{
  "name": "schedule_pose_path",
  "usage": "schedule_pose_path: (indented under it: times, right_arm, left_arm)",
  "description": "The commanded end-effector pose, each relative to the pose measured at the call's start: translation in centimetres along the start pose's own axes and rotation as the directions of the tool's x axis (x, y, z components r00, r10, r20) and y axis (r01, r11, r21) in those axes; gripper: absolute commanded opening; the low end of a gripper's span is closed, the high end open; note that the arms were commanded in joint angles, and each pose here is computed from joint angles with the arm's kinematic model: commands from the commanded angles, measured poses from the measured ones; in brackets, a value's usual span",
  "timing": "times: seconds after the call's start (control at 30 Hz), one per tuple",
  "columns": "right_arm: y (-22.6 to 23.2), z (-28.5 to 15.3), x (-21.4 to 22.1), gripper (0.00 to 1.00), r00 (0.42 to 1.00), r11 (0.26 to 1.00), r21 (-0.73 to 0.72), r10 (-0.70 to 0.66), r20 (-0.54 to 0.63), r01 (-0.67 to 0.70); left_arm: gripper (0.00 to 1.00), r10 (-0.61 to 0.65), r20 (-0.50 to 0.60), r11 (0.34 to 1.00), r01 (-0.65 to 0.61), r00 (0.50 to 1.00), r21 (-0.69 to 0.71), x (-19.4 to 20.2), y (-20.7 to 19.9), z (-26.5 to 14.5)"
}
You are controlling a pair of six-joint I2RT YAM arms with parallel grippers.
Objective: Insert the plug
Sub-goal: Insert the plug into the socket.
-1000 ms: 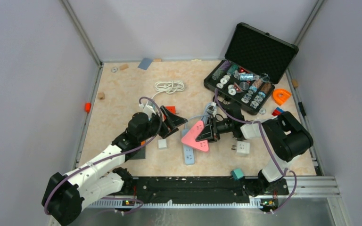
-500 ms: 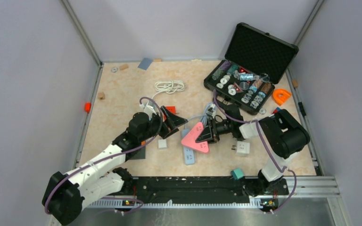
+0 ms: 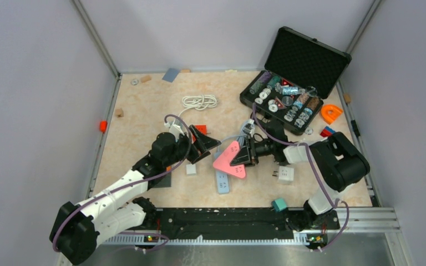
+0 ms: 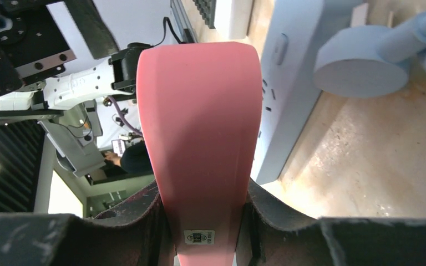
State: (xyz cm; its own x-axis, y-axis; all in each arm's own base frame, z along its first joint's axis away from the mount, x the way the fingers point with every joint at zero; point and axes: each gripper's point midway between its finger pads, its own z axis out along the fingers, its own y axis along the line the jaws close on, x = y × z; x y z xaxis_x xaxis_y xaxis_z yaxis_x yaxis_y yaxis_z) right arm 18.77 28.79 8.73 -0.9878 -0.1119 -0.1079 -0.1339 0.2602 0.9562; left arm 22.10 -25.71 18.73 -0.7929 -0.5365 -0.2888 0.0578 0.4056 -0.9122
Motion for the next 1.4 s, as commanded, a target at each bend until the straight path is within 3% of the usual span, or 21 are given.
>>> schedule_pose_path:
  times: [0.0,0.77,1.0,1.23,1.37]
  right_arm:
    - [3.1,-0.2,-1.2,0.0,0.99,0.989,-0.053,-0.139,0.032,0.14]
    - [-0.6,0.8,-1.3,0.0,0.996,0.996,0.014,-0.086,-0.005,0.086]
    - [-2.1,0.8,-0.9,0.0,0.999,0.997,0.061,-0.05,-0.015,0.051]
    - [-4.3,0.9,-0.3,0.0,0.999,0.991,0.133,0.014,-0.03,-0.01]
    - [-5.2,0.8,-0.1,0.0,0.999,0.986,0.16,0.04,-0.031,-0.035]
  left_arm:
    - [0.99,0.006,0.011,0.999,-0.006,1.0,0.044,-0.3,-1.0,-0.1]
    - [0.99,-0.001,0.019,0.999,0.0,1.0,0.047,-0.2,-0.8,-0.5]
    - [0.98,-0.023,0.005,1.0,0.023,1.0,-0.012,0.0,0.3,0.0]
    - [0.88,-0.023,-0.096,0.979,0.003,0.995,-0.204,0.9,2.9,0.9]
    - [0.73,-0.018,-0.181,0.954,-0.037,0.983,-0.297,1.8,4.5,1.6]
